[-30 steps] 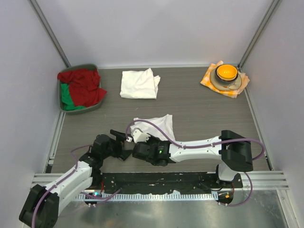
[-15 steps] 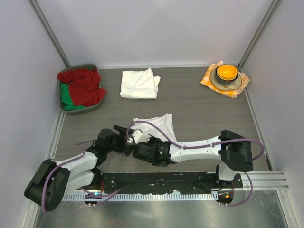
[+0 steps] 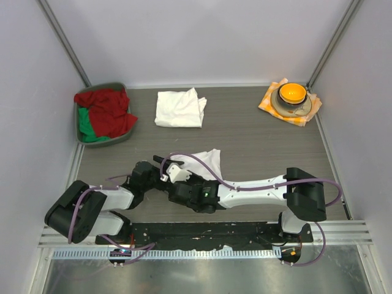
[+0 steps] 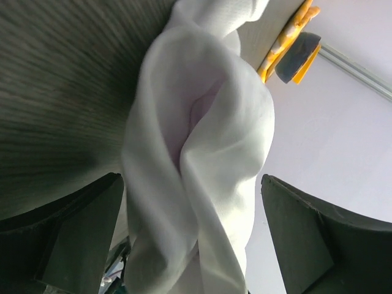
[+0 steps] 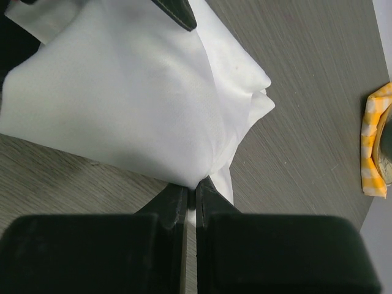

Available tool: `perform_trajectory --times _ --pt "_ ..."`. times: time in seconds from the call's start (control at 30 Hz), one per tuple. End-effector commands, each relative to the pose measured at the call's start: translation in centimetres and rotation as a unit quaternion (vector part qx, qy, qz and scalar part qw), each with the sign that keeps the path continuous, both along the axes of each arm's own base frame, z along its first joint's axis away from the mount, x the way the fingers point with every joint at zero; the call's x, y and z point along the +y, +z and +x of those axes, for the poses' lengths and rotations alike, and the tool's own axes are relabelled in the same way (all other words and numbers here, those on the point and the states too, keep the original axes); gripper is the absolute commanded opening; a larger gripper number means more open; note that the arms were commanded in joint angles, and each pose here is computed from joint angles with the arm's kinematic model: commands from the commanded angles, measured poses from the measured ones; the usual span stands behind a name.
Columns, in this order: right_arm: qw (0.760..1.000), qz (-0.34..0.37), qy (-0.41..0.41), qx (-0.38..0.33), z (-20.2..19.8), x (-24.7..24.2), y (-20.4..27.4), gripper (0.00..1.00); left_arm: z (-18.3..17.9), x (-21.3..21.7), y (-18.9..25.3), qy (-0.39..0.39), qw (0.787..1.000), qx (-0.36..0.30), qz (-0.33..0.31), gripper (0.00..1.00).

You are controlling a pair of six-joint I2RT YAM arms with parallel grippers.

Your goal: Fold and stack the t-shirts

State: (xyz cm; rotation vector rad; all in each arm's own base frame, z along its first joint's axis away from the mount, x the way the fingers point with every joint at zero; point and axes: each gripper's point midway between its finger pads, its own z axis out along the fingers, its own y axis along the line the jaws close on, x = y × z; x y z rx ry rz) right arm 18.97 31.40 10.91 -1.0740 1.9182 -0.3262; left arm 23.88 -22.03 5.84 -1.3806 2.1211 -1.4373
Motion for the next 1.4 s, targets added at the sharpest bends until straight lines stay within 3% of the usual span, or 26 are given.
perform_trajectory --times 0.0,0.07,0.17,0.2,0.27,0.3,0.37,0.4,0.47,0.5,0.57,0.63,0.67,0.7,0.93,1.1,1.27,1.33,1.37 --pt "0.999 0.041 0.005 -0.019 0.3 2.1 2.9 0.01 0.2 -0.8 0.3 -0.009 1.0 -0.001 -0.016 1.0" --pt "0.999 0.04 0.006 -0.019 0.2 2.4 3.1 0.01 0.4 -0.9 0.2 -0.012 1.0 -0.001 -0.017 1.0" --pt "0.999 0.037 0.01 -0.017 -0.2 2.6 3.1 0.01 0.4 -1.3 -0.2 -0.022 1.0 0.004 -0.02 0.9" --pt "0.999 0.036 0.009 -0.016 -0.1 2.5 3.0 0.01 0.6 -1.6 0.1 -0.023 0.999 -0.004 -0.026 0.78" --pt "0.999 0.034 0.008 -0.016 -0.3 2.4 3.0 0.01 0.5 -1.7 -0.3 -0.027 0.999 0.0 -0.031 0.65" --pt "0.999 0.034 0.006 -0.017 -0.3 2.3 3.0 0.01 0.6 -1.9 0.0 -0.028 0.999 -0.006 -0.037 0.52" --pt "0.999 0.032 0.006 -0.016 -0.4 2.1 2.8 0.01 0.5 -2.1 -0.2 -0.034 0.999 -0.005 -0.041 0.4" --pt "0.999 0.031 0.006 -0.015 -0.5 2.0 2.7 0.01 0.5 -2.0 -0.5 -0.034 0.999 -0.002 -0.039 0.25" --pt "1.0 0.026 0.006 -0.01 -0.8 1.7 2.4 0.01 0.6 -2.2 -0.2 -0.038 0.998 -0.009 -0.04 0.13" --pt "1.0 0.024 0.006 -0.008 -0.9 1.6 2.2 0.01 0.6 -2.2 0.0 -0.039 0.998 -0.014 -0.041 0.0" --pt "1.0 0.016 0.005 0.006 -1.4 1.2 1.5 0.01 1.0 -2.5 0.4 -0.049 0.998 -0.028 -0.031 0.0" --pt "1.0 0.008 0.001 0.009 -1.7 0.7 1.0 0.27 1.1 -2.9 1.0 -0.068 0.997 -0.041 -0.022 0.0" --pt "1.0 0.008 -0.007 0.012 -1.8 0.2 0.5 0.79 1.2 -3.3 0.9 -0.086 0.995 -0.043 -0.004 0.0" --pt "1.0 0.008 -0.012 0.014 -1.9 -0.1 0.3 0.98 1.1 -3.6 1.1 -0.102 0.994 -0.048 0.003 0.0" --pt "0.996 0.027 -0.087 -0.018 -1.7 -4.2 1.7 0.99 1.9 -5.6 2.2 -0.206 0.971 -0.098 0.066 0.0" --pt "0.986 0.078 -0.138 -0.054 -1.2 -6.5 4.3 1.0 3.7 -7.1 3.2 -0.268 0.948 -0.132 0.11 0.0" --pt "0.964 0.138 -0.215 -0.068 -0.5 -9.4 5.3 1.0 7.1 -8.8 6.3 -0.32 0.914 -0.193 0.156 0.0" --pt "0.948 0.184 -0.25 -0.076 -0.6 -11.0 5.9 1.0 7.7 -9.0 5.9 -0.338 0.906 -0.185 0.175 0.0" --pt "0.943 0.198 -0.256 -0.073 -0.6 -11.4 5.9 1.0 9.0 -9.7 7.6 -0.344 0.895 -0.22 0.181 0.0"
